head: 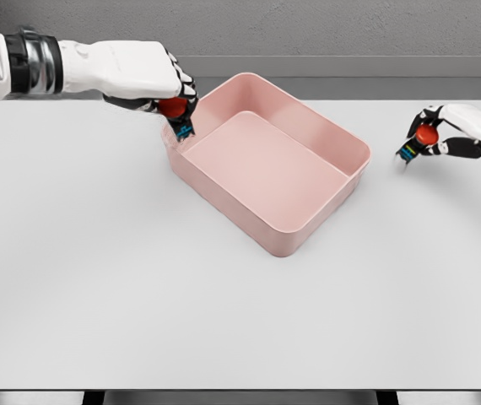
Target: Put the industrial switch in the basket with both arms
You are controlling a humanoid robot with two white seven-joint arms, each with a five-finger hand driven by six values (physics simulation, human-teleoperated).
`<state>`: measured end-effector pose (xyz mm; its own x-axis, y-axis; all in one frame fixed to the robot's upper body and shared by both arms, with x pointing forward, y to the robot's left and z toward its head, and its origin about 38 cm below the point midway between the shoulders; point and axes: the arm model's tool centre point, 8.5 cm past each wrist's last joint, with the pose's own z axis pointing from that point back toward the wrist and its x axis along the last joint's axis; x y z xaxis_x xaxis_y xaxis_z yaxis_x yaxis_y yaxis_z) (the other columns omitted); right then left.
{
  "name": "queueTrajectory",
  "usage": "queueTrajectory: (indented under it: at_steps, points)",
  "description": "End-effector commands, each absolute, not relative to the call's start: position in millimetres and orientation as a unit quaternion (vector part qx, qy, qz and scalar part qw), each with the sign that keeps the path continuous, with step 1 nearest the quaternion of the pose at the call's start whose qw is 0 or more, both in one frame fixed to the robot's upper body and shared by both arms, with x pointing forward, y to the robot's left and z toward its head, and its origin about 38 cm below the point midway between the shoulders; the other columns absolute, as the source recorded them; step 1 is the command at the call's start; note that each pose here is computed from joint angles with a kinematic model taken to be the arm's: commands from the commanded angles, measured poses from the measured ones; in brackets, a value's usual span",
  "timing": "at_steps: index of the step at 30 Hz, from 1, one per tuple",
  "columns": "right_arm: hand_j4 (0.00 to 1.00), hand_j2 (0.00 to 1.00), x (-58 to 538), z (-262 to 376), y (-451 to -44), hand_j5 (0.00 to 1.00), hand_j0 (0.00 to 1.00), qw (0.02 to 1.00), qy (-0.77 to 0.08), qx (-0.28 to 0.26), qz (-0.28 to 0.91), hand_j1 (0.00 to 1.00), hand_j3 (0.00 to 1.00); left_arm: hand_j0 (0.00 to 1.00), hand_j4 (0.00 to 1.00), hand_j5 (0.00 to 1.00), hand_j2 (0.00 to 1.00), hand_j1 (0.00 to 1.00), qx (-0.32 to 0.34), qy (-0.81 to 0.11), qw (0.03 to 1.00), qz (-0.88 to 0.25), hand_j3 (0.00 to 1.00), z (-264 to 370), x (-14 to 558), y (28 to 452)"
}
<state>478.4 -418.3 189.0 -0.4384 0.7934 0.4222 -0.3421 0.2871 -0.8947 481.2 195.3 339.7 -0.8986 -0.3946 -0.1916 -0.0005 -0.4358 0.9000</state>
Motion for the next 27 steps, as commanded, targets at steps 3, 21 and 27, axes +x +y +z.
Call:
queueTrajectory:
  at_steps: [3,21,27]
  points:
    - [0.35,0.35,478.4,204.2,-422.0,0.35,0.35,0.489,-0.641,-0.188,0.561,0.35,0.35,0.4,0.4,0.4,0.4,0.4,0.171,-0.531,0.137,-0.818,0.4,329.8,499.7,170.8]
    - [0.33,0.33,473.7,249.2,-396.3,0.33,0.33,0.422,-0.672,-0.188,0.578,0.33,0.33,0.55,0.55,0.55,0.55,0.55,0.143,-0.464,0.078,-0.871,0.55,259.2,503.7,46.2]
    - [0.32,0.32,471.5,258.5,-382.8,0.32,0.32,0.4,-0.682,-0.182,0.584,0.32,0.32,1.0,1.0,1.0,1.0,1.0,0.151,-0.466,0.095,-0.867,1.0,260.4,506.3,46.2]
